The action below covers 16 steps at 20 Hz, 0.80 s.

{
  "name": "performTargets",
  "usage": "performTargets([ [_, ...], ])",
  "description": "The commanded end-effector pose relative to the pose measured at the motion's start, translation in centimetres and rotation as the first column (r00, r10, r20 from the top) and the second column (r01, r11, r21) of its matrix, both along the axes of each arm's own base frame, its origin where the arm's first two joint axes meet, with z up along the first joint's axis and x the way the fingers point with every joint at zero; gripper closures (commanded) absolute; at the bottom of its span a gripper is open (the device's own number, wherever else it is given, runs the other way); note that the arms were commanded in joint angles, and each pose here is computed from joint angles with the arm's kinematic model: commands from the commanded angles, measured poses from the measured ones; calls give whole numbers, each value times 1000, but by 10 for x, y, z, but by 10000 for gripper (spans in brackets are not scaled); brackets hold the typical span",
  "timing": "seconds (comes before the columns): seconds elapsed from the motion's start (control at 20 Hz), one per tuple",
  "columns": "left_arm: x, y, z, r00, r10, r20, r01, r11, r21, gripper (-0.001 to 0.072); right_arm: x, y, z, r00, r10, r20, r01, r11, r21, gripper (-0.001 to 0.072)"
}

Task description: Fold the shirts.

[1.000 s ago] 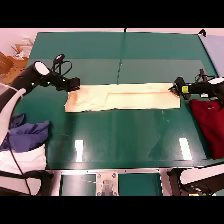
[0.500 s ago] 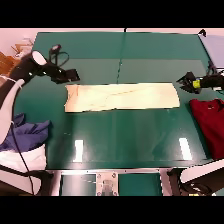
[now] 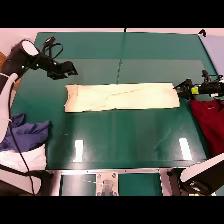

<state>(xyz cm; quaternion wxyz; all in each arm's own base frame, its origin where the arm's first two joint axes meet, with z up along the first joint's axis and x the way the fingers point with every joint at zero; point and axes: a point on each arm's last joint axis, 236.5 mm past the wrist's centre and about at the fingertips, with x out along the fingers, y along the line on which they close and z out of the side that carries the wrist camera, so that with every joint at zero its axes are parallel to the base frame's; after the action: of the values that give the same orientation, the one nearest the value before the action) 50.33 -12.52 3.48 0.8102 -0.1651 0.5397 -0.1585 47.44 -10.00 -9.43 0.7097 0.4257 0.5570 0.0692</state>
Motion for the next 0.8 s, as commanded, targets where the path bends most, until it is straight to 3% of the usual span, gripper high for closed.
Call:
performTargets([
  [0.0,-8,-27,3,998,-56,-2,56,998,-24,57,-3,26,-23,996,80,-31,-78,993,86,227],
  [0.1,-10,-51,3,995,-100,22,100,995,-21,347,-2,40,-27,989,139,-44,-133,985,114,439],
  [0.15,-11,-62,4,990,-132,41,133,991,-14,495,-1,46,-25,985,166,-44,-159,980,123,467],
  [0.2,-12,-75,6,987,-150,57,151,988,-14,660,-2,48,-20,982,183,-41,-177,976,129,593],
  [0.25,-13,-86,7,984,-161,75,163,987,-15,683,-3,49,-12,978,207,-34,-201,970,136,676],
  [0.3,-12,-99,10,980,-171,100,174,985,-17,682,-3,49,-1,973,228,-22,-223,965,140,696],
  [0.55,-13,-180,20,944,-224,242,241,969,-44,683,0,51,87,956,284,74,-289,954,76,696],
  [0.75,-40,-263,-38,940,-279,196,304,946,-110,683,-17,76,180,937,308,165,-317,948,32,696],
])
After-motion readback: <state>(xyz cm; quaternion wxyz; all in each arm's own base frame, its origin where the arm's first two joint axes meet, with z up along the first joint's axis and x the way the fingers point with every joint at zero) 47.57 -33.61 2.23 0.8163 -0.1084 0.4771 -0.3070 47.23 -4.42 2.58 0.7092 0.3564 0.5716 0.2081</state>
